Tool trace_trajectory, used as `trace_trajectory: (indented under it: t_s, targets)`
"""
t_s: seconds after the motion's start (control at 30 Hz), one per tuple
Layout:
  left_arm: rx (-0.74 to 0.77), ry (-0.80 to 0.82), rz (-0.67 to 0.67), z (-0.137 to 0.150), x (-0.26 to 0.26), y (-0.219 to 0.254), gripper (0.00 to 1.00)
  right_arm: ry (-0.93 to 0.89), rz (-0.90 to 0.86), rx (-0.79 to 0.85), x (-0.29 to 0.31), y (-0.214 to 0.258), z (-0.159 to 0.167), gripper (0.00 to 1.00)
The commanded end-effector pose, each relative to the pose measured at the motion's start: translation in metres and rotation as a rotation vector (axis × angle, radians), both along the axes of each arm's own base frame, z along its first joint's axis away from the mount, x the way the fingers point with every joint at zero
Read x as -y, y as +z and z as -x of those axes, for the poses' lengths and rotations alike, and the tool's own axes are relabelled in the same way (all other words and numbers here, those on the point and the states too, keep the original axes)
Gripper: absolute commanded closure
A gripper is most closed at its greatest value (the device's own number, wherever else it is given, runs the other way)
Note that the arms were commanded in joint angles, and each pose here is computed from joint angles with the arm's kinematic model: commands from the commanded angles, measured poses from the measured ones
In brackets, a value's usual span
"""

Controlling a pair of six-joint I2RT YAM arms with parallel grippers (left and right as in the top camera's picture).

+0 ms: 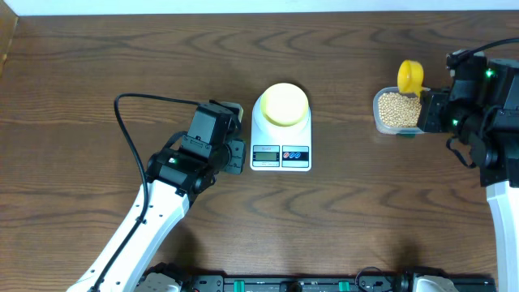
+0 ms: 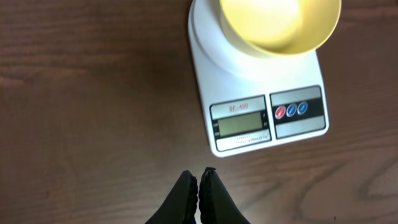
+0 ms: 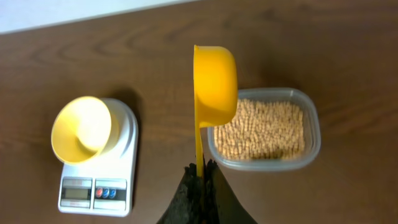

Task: Scoop item into bowl and weigh 50g on scale
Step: 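Move the left gripper down to the scale's front buttons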

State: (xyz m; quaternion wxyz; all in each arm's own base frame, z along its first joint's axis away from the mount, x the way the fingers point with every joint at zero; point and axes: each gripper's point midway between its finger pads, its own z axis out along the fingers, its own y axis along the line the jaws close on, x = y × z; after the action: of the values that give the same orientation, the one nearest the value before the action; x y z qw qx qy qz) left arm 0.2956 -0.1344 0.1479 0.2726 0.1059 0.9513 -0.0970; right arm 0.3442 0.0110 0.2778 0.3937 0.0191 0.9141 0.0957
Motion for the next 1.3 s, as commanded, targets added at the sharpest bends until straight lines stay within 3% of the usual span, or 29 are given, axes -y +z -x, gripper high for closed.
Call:
trace_trajectory:
  t_s: [0.0, 0.5, 0.87, 1.03, 1.27]
  targets:
    - [0.024, -0.003, -0.003, -0.006, 0.001, 0.002, 0.93, 0.002, 0.019, 0.062, 0.003, 0.014, -0.009, 0.99]
    - [0.041, -0.004, 0.044, -0.010, 0.009, 0.007, 0.93, -0.004, 0.053, 0.133, 0.009, 0.022, -0.031, 0.99]
    - [-0.025, 0.199, 0.202, -0.011, 0.013, 0.010, 0.93, 0.000, 0.045, 0.134, 0.007, 0.021, -0.034, 0.99]
    - [-0.067, 0.061, 0.234, 0.003, 0.034, 0.009, 0.93, 0.004, 0.042, 0.135, 0.007, 0.021, -0.034, 0.99]
    - [-0.086, -0.004, 0.237, 0.011, 0.050, 0.019, 0.93, 0.049, 0.001, 0.134, -0.004, 0.022, -0.033, 0.99]
